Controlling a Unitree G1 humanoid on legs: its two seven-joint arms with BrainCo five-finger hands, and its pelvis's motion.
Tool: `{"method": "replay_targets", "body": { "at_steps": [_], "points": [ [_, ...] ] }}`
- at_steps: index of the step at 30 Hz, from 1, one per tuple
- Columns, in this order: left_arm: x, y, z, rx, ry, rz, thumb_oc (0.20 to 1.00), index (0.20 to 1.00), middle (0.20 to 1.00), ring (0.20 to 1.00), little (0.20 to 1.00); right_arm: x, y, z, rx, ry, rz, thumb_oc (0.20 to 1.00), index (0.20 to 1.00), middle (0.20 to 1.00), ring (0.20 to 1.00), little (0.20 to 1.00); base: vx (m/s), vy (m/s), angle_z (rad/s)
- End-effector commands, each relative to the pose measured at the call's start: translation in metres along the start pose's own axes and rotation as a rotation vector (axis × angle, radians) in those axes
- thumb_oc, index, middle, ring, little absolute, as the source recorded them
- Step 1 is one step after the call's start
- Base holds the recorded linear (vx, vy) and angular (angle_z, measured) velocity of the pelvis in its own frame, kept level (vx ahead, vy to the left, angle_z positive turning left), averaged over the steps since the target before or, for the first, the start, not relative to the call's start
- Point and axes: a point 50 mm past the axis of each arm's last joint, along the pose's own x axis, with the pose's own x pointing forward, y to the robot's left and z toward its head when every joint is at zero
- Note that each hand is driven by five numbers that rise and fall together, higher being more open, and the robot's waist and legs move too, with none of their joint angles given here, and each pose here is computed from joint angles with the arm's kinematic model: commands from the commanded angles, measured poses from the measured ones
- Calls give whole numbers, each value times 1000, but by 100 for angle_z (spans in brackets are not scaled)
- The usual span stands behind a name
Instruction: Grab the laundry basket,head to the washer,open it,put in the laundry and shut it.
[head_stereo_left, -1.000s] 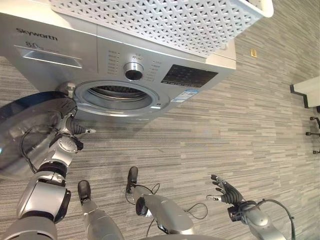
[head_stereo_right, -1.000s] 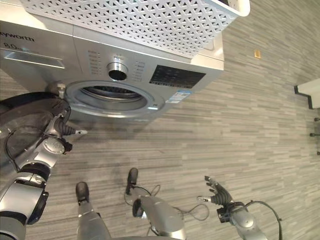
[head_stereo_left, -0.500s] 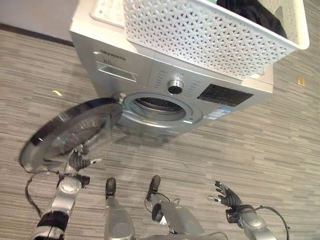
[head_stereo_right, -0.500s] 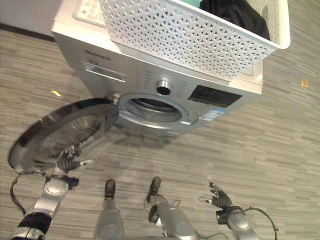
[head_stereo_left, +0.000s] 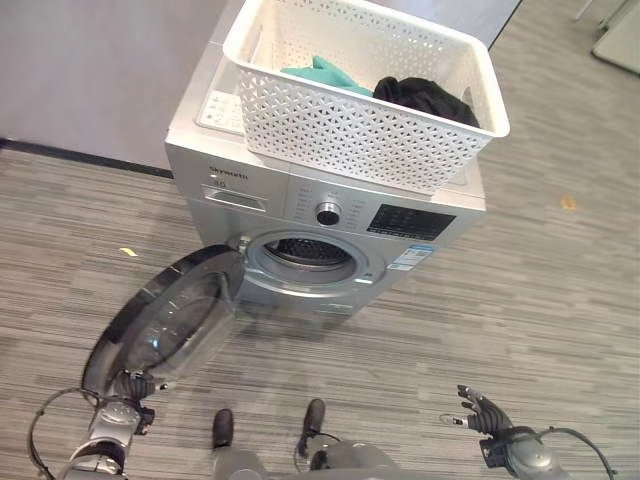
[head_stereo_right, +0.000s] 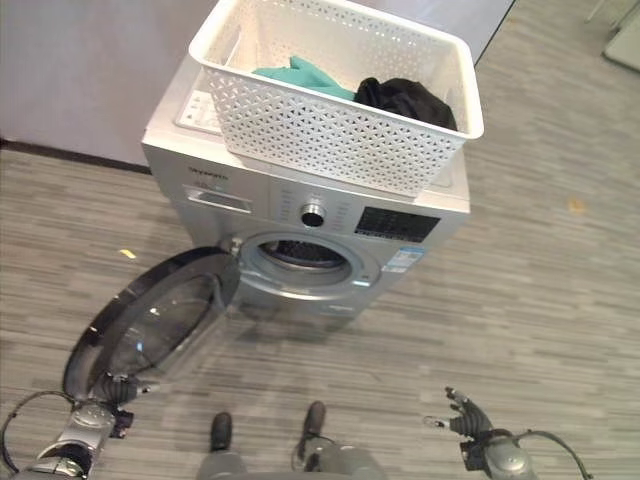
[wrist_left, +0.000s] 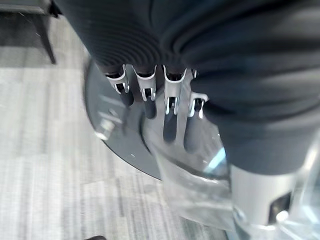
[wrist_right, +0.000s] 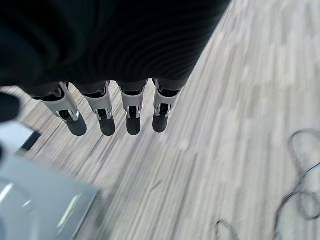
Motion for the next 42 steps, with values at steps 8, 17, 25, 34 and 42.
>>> {"method": "replay_targets", "body": {
  "at_steps": [8, 17, 25, 34, 42],
  "points": [
    [-5, 1, 22, -74, -158, 10, 1000, 1000, 1000, 1000, 1000, 0, 8, 4, 67, -36, 0, 1000, 1000, 1000, 1000, 1000, 12, 29, 1],
    [-56, -11, -21, -134, -240, -199, 1000, 1000, 1000, 1000, 1000, -14, -29, -5, 144, -26, -129, 1000, 1000, 1000, 1000, 1000, 31, 49, 6],
    [-82, -74, -93, -41, 74, -570, 1000, 1000, 1000, 1000, 1000, -46, -85, 96, -92, -397, -239, 1000, 1000, 1000, 1000, 1000, 18, 25, 1],
    [-114, -127, -164, -10, 589, -575, 1000, 1000, 1000, 1000, 1000, -113, -121, 174, -246, -770, -490, 1000, 1000, 1000, 1000, 1000, 13, 42, -5],
    [-125, -109, -189, 66, 660, -575, 1000, 1000, 1000, 1000, 1000, -176, -170, 232, -503, -904, -764, 1000, 1000, 1000, 1000, 1000, 6, 28, 4]
  ]
}}
